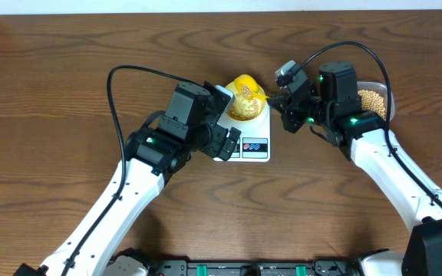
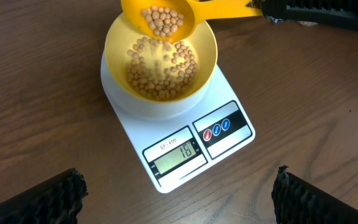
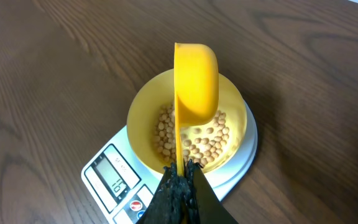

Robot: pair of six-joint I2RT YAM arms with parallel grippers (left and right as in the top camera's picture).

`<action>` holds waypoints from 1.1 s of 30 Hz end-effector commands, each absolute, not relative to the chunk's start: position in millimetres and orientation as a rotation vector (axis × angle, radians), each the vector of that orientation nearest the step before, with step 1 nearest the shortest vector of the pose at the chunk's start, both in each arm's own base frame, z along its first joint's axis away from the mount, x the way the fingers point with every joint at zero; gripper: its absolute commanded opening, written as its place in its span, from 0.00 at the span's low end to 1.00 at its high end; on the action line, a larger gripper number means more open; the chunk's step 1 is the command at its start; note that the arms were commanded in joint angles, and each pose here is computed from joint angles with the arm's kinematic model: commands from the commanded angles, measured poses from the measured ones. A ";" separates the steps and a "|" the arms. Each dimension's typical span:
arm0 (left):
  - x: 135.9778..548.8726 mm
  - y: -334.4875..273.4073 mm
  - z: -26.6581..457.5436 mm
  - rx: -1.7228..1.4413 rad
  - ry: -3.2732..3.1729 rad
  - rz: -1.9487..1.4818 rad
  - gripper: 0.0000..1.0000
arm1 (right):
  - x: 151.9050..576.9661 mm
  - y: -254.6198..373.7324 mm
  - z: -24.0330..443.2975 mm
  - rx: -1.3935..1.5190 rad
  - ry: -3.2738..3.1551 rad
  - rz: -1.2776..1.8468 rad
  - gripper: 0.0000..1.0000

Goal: Scoop item into bowl and weigh 50g on scale
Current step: 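Hold the tilted scoop over the bowl, shaking soybeans out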

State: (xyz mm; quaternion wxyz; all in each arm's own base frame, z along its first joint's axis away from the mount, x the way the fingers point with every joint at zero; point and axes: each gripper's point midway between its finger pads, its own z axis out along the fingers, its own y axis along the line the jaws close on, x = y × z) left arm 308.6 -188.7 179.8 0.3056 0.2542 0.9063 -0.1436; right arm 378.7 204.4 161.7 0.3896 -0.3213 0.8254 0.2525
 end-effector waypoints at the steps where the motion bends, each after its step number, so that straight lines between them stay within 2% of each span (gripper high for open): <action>1: 311.4 -186.0 182.1 0.673 2.389 -0.360 0.98 | 378.4 208.0 173.1 -0.845 2.057 0.629 0.01; 33: 311.4 -186.0 182.1 0.673 2.389 -0.360 0.98 | 381.2 205.3 172.4 -0.916 2.016 0.557 0.01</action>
